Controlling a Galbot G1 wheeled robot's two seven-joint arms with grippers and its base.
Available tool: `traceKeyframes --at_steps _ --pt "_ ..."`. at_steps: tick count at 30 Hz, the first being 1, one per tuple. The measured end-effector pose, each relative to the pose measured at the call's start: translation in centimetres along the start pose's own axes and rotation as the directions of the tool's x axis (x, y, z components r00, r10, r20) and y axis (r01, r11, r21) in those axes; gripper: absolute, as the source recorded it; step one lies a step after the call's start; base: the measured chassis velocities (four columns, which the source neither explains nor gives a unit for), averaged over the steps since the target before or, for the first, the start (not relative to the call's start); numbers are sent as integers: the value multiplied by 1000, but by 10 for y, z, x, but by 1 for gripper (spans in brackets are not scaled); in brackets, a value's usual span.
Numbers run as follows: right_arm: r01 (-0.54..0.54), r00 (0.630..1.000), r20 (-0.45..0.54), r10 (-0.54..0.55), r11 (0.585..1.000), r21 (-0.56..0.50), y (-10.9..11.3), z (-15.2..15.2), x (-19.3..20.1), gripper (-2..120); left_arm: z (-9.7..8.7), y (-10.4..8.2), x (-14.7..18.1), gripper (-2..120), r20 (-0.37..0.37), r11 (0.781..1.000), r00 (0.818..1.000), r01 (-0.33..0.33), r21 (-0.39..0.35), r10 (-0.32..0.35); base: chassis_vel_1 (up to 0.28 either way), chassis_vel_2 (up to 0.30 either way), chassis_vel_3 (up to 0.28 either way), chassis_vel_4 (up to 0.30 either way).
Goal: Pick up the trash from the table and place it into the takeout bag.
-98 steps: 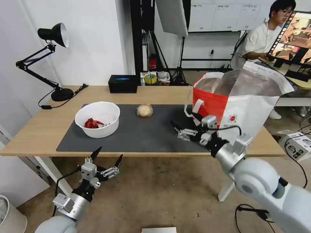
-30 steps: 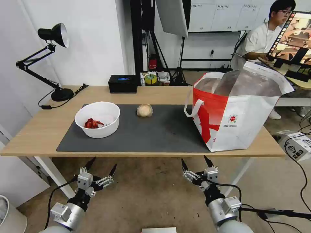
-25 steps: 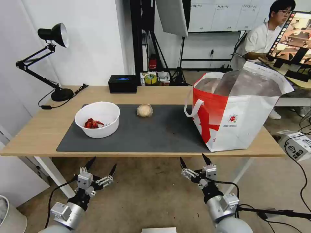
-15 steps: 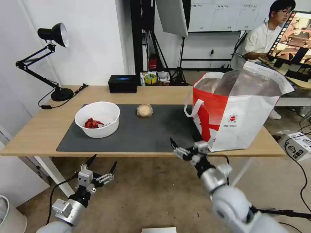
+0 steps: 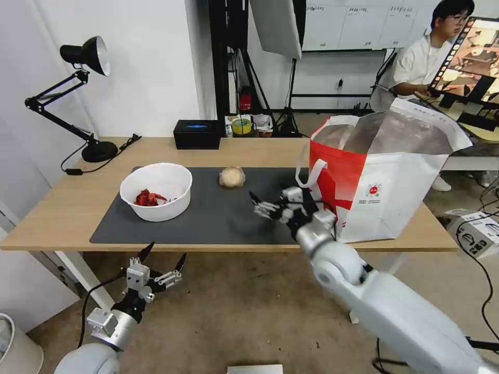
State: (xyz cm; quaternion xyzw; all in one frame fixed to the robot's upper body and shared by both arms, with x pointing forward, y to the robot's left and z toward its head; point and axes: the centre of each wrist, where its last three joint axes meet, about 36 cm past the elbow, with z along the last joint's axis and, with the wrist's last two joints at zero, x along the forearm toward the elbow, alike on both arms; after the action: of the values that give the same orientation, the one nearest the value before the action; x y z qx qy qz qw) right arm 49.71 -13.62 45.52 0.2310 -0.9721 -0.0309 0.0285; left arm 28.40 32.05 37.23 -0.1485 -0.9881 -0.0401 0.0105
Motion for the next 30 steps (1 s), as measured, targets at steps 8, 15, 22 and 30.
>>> traceKeyframes --at_steps 8,15,22,30 --pt "-89 994 -53 91 995 38 10 0 -66 100 4 0 1 100 -10 1000 1000 2 2 -2 0 0 0 0" --pt "-134 981 -136 138 990 32 18 -2 -122 100 8 4 1 100 -15 1000 1000 7 -2 -8 0 0 0 0" --pt "-144 971 -188 147 989 33 27 -17 -167 100 8 5 -2 100 -12 1000 1000 7 -1 -7 0 0 0 0" --pt "-136 959 -246 141 990 37 44 -24 -198 100 10 5 -1 100 -7 1000 1000 8 0 -8 0 0 0 0"
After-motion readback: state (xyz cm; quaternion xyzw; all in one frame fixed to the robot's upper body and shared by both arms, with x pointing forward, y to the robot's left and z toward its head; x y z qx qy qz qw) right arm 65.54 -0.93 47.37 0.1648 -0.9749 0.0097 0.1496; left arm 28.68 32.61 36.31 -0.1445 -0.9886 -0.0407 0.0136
